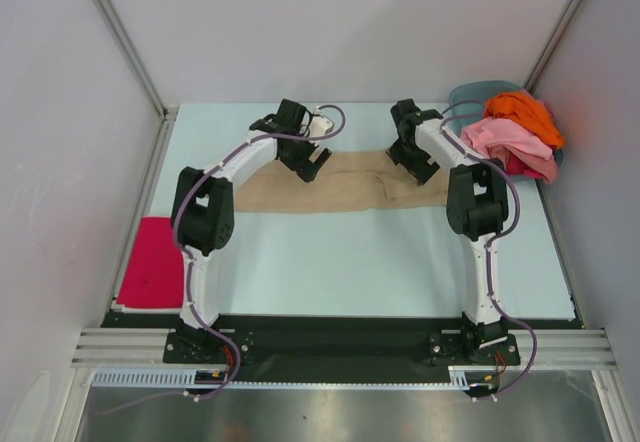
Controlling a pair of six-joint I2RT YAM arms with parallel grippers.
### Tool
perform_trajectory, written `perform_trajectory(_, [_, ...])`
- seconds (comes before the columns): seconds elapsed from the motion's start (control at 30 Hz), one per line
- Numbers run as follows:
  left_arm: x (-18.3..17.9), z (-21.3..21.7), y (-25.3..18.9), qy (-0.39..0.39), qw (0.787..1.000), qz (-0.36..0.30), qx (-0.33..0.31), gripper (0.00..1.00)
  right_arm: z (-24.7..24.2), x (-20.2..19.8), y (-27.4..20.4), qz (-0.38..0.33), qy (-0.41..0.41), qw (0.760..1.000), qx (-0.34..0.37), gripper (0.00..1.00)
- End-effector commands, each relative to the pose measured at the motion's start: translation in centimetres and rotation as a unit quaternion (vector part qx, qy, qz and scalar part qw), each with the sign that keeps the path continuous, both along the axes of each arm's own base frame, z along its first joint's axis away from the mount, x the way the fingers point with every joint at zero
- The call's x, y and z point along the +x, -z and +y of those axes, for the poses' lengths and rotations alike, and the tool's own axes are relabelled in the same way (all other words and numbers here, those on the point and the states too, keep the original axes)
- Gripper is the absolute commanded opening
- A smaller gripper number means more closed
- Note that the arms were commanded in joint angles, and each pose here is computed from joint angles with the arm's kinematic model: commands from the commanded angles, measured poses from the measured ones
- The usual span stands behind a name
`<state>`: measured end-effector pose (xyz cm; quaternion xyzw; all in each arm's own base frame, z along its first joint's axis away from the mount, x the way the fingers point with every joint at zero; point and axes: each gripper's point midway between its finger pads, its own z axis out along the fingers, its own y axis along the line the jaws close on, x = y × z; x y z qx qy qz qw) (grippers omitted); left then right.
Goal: Fold and stack the t-shirts
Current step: Fold the tshirt
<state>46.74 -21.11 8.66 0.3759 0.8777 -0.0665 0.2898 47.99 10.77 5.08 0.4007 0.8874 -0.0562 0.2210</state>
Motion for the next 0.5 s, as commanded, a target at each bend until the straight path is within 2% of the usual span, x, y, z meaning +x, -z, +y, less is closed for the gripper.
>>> perform_trajectory(0.0, [0.7,-0.2,-0.8,0.017,1.000,0.000,-0.003,1.00,-0.2,0.4,0.1,-0.005,0.020,1.000,-0.017,1.00])
perform_trajectory(0.2, [1.3,-0.4,-3.6,-0.033,0.997,-0.022,-0.063,1.00,0.2,0.6,3.2,0.022,0.026,0.999,-0.012,1.00])
perform_trajectory(0.37, [1.9,1.6,-3.9,-0.067,0.997,-0.037,-0.025,1.00,0.9,0.7,5.7,0.051,0.029,0.998,-0.011,1.00])
perform_trajectory(0.47, [1.5,2.4,-3.9,-0.078,0.996,-0.028,-0.027,1.00,1.7,0.7,6.9,0.059,0.025,0.998,-0.009,1.00])
